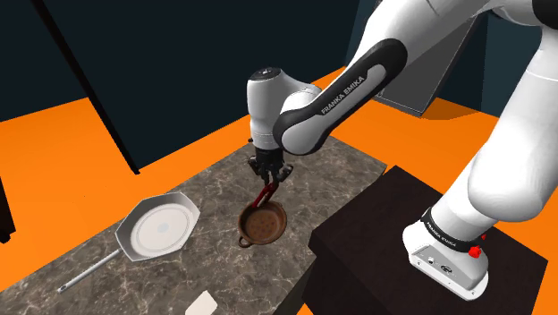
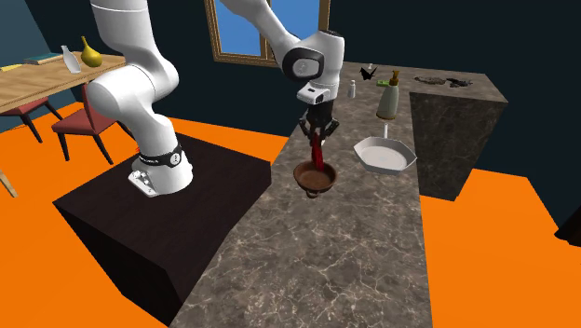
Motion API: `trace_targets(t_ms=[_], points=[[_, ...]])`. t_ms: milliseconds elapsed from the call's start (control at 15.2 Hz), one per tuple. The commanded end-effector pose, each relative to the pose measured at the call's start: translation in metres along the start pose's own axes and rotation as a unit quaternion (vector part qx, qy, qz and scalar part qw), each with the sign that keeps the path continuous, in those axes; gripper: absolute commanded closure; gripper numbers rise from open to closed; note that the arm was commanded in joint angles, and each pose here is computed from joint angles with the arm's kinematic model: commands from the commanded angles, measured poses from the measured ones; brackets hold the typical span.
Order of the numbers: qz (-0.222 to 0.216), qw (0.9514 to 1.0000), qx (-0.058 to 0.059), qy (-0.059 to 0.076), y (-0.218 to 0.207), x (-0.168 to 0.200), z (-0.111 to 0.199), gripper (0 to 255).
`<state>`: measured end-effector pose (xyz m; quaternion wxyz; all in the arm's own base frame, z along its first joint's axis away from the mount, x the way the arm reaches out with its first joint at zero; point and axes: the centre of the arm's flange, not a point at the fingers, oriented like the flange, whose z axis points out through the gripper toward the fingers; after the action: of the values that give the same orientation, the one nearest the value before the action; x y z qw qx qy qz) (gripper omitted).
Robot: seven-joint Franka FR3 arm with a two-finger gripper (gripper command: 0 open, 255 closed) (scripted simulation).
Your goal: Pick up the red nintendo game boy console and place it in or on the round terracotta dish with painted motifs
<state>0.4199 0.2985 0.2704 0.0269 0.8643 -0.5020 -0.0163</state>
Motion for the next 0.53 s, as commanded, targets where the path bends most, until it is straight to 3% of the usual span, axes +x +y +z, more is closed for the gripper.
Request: trace_targets(t_ms=[0, 462], points=[[0.000, 1.0000, 0.000, 0.000, -0.001, -0.001, 0.011, 255], [0.000, 1.0000, 0.000, 0.000, -0.003, -0.001, 0.048, 255]])
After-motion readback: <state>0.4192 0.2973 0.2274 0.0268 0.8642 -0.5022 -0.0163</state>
